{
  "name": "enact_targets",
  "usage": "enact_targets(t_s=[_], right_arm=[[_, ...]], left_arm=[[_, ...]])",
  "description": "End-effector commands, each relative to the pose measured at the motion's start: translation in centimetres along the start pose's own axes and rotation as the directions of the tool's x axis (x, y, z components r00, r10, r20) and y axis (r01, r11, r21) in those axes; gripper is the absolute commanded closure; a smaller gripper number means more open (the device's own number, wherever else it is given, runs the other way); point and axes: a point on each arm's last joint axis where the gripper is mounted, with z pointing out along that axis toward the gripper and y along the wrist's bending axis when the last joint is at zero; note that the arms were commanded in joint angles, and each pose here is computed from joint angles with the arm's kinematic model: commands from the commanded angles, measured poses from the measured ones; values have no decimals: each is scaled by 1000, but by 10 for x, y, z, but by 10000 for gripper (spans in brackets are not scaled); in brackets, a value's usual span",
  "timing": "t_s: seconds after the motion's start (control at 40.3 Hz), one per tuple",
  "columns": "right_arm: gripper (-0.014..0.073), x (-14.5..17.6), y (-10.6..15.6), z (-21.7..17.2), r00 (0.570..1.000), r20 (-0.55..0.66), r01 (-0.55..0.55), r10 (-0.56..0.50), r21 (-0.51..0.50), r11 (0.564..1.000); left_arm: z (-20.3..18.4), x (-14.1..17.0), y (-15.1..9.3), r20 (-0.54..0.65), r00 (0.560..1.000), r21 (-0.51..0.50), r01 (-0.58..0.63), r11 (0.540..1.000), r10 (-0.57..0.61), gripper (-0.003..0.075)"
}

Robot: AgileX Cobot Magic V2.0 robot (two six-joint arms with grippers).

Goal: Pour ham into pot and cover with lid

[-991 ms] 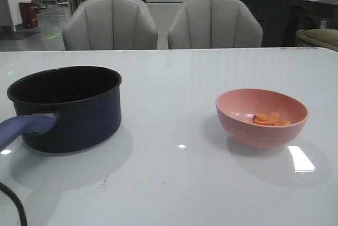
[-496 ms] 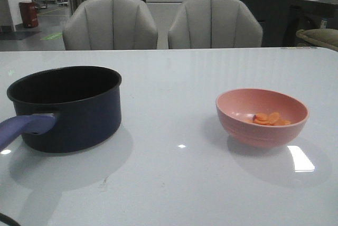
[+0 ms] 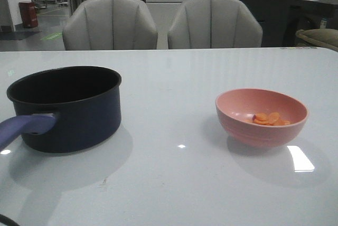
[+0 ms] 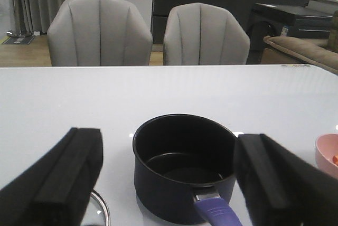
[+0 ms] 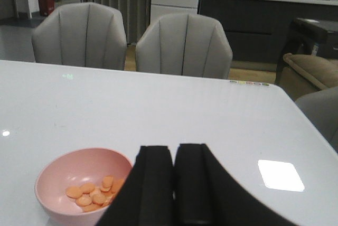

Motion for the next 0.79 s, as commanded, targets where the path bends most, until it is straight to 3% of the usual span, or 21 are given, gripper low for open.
enact_targets(t_s=[0.0,0.273,0.521,0.669,0.768], right_arm=[[457,-19,0,5,999,37,0,0,-2,1000],[435,-13,1,21,997,-67,-32,31,-6,999],[141,-14,2,71,955,-289,-68,66,3,998],[122,-12,5,113,894,-413,-177,176,36,984],[122,-5,7,143,829,-492,-261,266,80,962]], left_arm=[[-2,-16,-2,102,995,15,12,1000,-14,155],[-2,-16,-2,101,995,15,12,1000,-14,155],[-2,-16,-2,99,995,15,12,1000,-14,155],[-2,-16,-2,99,995,15,12,1000,-14,155],[-2,-16,-2,99,995,15,12,1000,-14,155]])
